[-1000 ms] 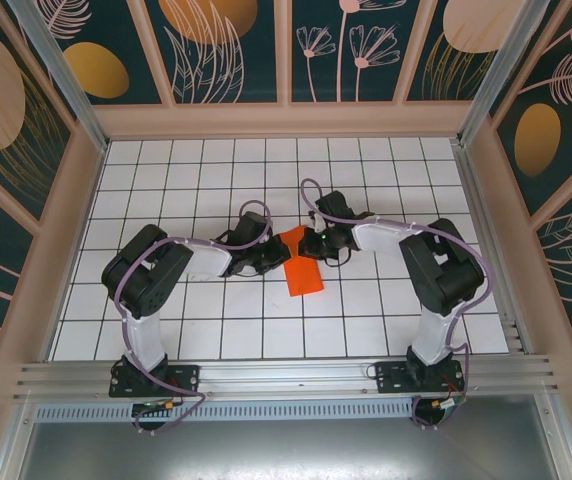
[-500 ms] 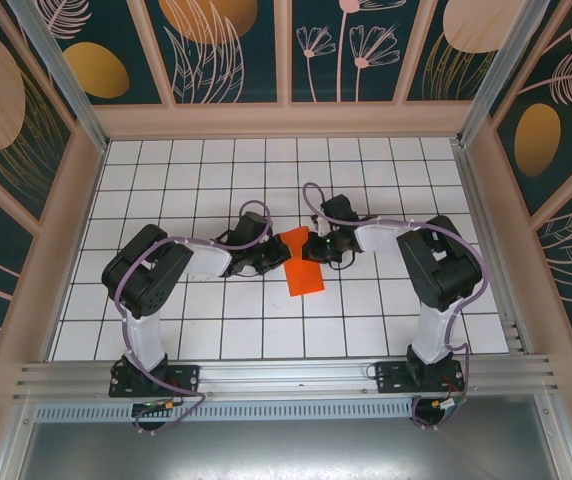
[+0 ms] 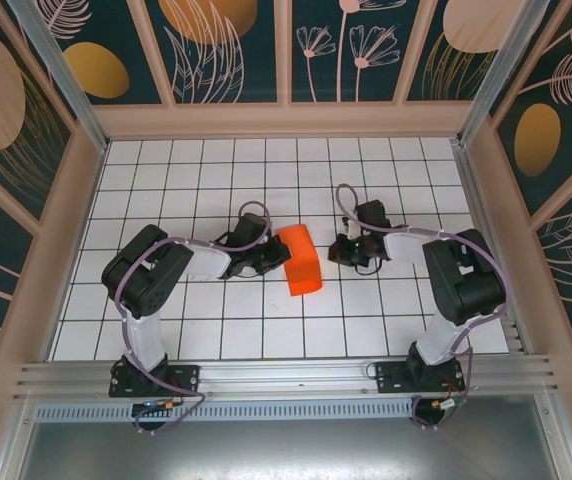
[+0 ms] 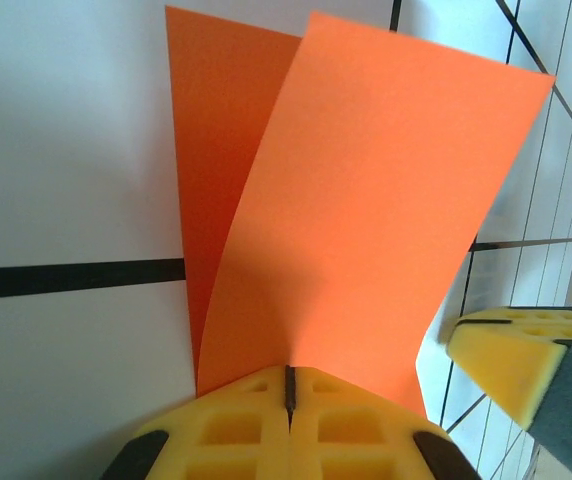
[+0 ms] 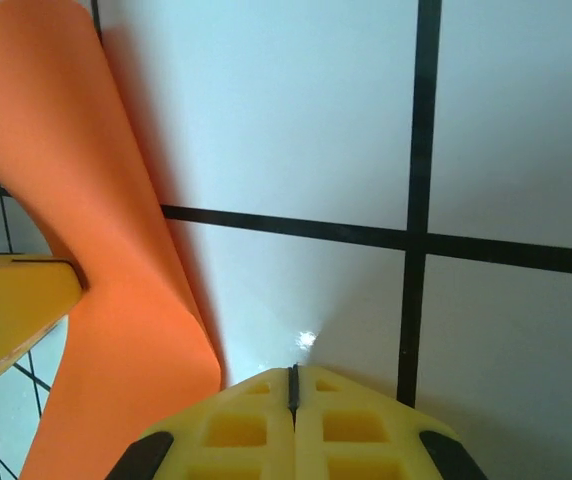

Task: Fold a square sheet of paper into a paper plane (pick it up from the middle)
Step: Fold the square sheet of paper in half at the center of the table.

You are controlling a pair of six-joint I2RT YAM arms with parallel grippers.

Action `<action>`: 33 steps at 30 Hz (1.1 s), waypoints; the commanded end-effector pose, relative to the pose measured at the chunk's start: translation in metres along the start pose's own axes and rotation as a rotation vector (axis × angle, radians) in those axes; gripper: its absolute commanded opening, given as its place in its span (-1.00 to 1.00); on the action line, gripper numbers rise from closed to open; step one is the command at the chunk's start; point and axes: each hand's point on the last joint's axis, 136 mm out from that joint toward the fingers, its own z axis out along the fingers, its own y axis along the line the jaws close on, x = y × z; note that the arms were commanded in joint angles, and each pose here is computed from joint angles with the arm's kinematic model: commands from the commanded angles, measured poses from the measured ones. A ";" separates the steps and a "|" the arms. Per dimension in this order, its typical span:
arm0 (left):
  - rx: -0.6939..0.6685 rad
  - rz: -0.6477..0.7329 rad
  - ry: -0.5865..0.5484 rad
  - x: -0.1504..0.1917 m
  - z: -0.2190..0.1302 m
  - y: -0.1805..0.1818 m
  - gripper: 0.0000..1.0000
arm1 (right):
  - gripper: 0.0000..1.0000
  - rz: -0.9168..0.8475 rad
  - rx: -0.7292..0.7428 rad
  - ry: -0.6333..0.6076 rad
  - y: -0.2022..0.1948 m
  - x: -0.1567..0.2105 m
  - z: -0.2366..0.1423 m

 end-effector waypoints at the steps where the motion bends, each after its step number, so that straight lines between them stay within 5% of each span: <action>1: -0.419 -0.112 0.129 0.056 -0.002 0.130 -1.00 | -1.00 -0.044 -0.073 -0.048 0.032 -0.010 -0.011; 8: -0.416 -0.100 0.141 0.057 0.000 0.130 -1.00 | -1.00 -0.101 -0.186 0.000 0.078 -0.012 0.024; 18: -0.420 -0.103 0.150 0.060 -0.002 0.133 -1.00 | -1.00 -0.054 -0.106 0.025 0.042 -0.008 0.047; 27: -0.428 -0.096 0.160 0.063 -0.004 0.136 -1.00 | -1.00 0.045 -0.014 -0.051 -0.014 -0.017 0.017; 33: -0.428 -0.085 0.167 0.062 -0.003 0.135 -1.00 | -1.00 -0.048 -0.109 -0.120 0.043 -0.034 -0.003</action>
